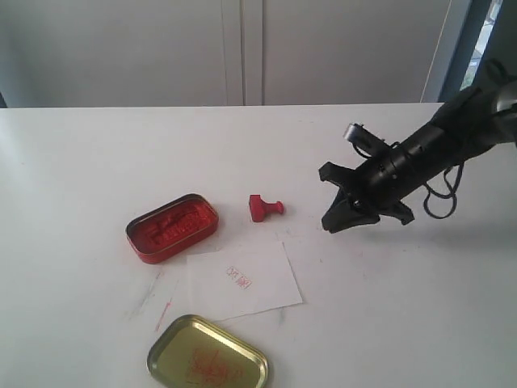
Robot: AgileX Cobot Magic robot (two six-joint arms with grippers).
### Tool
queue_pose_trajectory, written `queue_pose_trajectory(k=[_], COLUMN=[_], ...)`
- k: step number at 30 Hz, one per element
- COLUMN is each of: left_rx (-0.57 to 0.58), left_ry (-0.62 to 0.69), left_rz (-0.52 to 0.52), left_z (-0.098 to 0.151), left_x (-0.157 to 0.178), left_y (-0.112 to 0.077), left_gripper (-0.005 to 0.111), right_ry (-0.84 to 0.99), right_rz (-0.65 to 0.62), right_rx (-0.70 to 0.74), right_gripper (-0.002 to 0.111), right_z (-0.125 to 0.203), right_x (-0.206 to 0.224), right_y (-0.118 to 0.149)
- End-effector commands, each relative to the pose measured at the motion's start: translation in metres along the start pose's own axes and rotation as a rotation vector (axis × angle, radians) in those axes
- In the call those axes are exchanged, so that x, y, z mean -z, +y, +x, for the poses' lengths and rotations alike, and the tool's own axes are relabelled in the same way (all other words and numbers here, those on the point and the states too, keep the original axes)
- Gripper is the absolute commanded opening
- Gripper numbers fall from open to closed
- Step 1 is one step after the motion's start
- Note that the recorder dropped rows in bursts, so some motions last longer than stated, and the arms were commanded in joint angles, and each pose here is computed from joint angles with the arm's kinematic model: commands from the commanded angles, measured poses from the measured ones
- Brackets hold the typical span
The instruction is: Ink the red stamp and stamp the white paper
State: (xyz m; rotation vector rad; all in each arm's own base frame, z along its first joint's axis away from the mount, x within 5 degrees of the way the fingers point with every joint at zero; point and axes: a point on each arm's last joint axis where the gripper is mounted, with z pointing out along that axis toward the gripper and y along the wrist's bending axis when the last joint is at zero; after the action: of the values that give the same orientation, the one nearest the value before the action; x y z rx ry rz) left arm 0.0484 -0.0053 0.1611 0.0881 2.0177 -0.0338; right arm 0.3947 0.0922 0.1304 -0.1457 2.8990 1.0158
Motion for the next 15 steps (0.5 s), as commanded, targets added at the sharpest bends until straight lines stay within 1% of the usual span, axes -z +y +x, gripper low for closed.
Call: queue_pose_trajectory(k=[1,10,15], left_rx=[0.007,0.007,0.007], left_ry=[0.011,0.011,0.011], left_rz=[0.0,0.0,0.0], left_z=[0.003,0.003,0.003], left_x=[-0.001,-0.001,-0.001], left_y=[0.0,0.0,0.0], left_gripper=[0.0,0.0,0.0], right_ry=[0.011,-0.038,-0.079], right_rz=[0.113,0.336,0.401], right_rx=[0.01,-0.015,-0.006], right_gripper=[0.0,0.0,0.0], right_z=[0.006,0.03,0.047], right_x=[0.027,0.057,0.069], right_y=[0.007,0.006,0.007])
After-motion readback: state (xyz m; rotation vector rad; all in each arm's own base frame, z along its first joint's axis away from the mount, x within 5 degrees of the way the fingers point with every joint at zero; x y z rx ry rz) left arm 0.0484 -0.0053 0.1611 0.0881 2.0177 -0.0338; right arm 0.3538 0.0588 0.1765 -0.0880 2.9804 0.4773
